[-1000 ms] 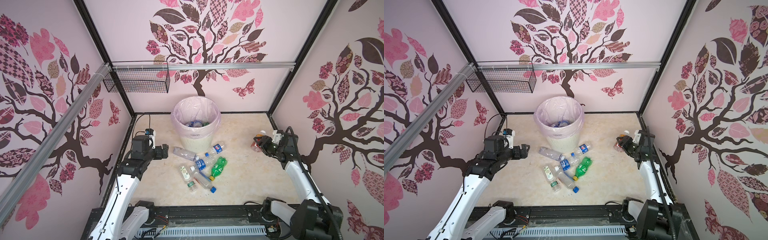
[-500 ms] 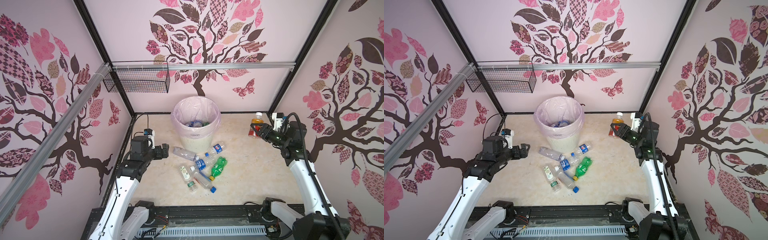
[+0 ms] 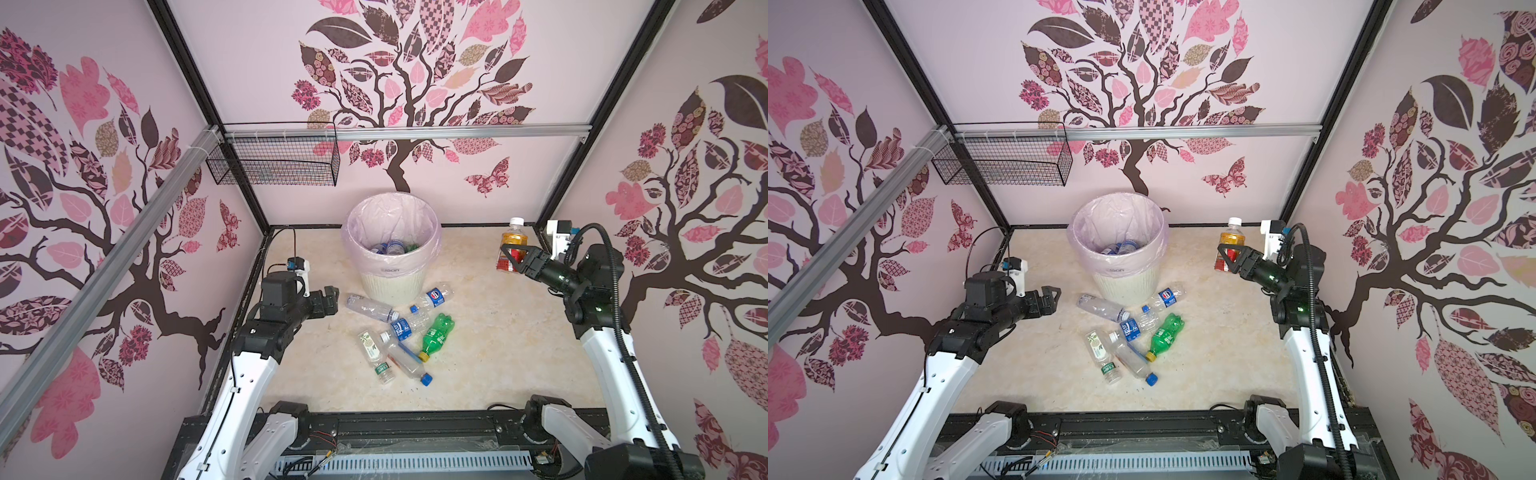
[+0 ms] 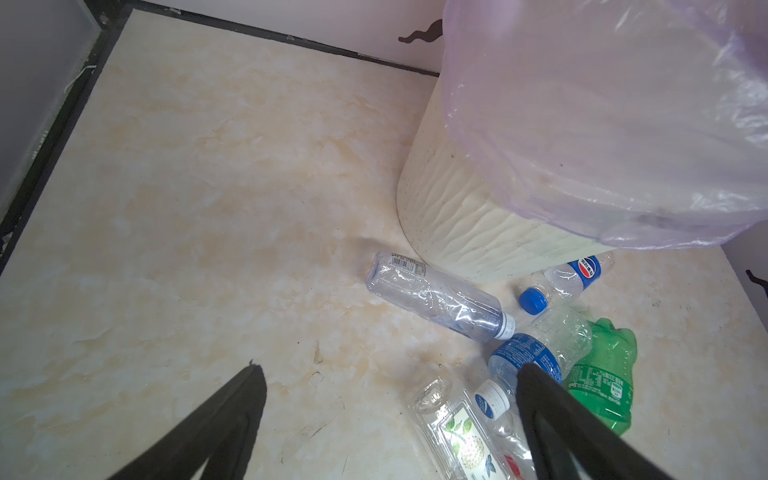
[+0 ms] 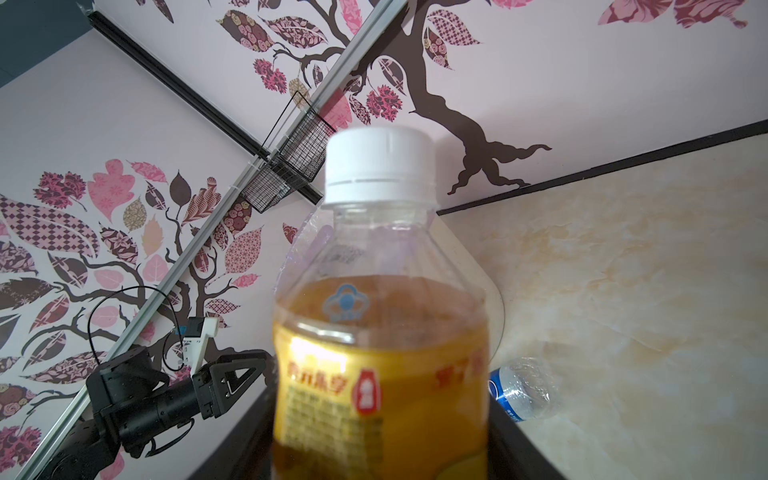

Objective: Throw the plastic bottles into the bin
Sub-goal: 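Carry the tea bottle with the right gripper toward the bin, then release the tea bottle into the bin while the left gripper reaches to the pile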

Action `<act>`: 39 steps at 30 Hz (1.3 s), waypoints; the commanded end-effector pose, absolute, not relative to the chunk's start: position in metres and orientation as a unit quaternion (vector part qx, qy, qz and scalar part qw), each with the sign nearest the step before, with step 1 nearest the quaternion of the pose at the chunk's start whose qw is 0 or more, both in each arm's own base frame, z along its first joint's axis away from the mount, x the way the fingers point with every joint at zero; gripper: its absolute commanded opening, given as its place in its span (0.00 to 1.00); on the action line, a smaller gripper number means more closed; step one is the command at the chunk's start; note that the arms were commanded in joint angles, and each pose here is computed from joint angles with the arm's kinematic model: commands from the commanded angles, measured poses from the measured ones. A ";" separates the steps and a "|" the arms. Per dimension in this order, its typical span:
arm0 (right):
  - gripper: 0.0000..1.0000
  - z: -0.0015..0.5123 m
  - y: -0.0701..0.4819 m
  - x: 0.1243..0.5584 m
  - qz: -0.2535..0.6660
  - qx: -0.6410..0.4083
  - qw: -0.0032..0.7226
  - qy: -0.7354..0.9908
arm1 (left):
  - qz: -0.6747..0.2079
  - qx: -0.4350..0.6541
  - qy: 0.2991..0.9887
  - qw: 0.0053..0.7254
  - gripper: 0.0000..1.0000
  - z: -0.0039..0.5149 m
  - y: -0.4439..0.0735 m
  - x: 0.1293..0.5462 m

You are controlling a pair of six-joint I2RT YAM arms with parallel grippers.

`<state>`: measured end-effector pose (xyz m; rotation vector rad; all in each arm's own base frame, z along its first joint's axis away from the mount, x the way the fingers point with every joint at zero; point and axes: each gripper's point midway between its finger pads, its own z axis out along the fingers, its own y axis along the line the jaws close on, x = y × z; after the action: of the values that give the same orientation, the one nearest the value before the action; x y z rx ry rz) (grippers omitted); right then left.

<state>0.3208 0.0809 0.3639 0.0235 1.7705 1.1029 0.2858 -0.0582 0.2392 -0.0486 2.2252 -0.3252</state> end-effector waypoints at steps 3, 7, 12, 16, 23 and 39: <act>0.61 0.402 0.093 0.318 0.489 -0.049 0.530 0.691 | -0.139 -0.022 0.888 0.438 0.98 0.238 -0.059 0.287; 0.61 0.406 0.101 0.324 0.472 -0.067 0.539 0.695 | -0.132 -0.024 0.887 0.442 0.98 0.238 -0.057 0.284; 0.60 0.404 0.118 0.335 0.453 -0.090 0.530 0.711 | -0.133 -0.028 0.885 0.446 0.98 0.241 -0.055 0.283; 0.60 0.413 0.126 0.336 0.448 -0.104 0.539 0.705 | -0.134 -0.032 0.883 0.448 0.98 0.242 -0.055 0.281; 0.60 0.435 0.186 0.364 0.423 -0.161 0.533 0.715 | -0.135 -0.028 0.885 0.444 0.98 0.242 -0.056 0.279; 0.95 0.422 0.271 0.419 0.374 -0.205 0.481 0.766 | -0.176 -0.027 0.884 0.433 0.98 0.249 -0.066 0.256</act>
<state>0.4375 0.2899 0.3804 -0.5026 1.9556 0.9901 0.2592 -0.0623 0.2550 -0.0542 2.1840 -0.3979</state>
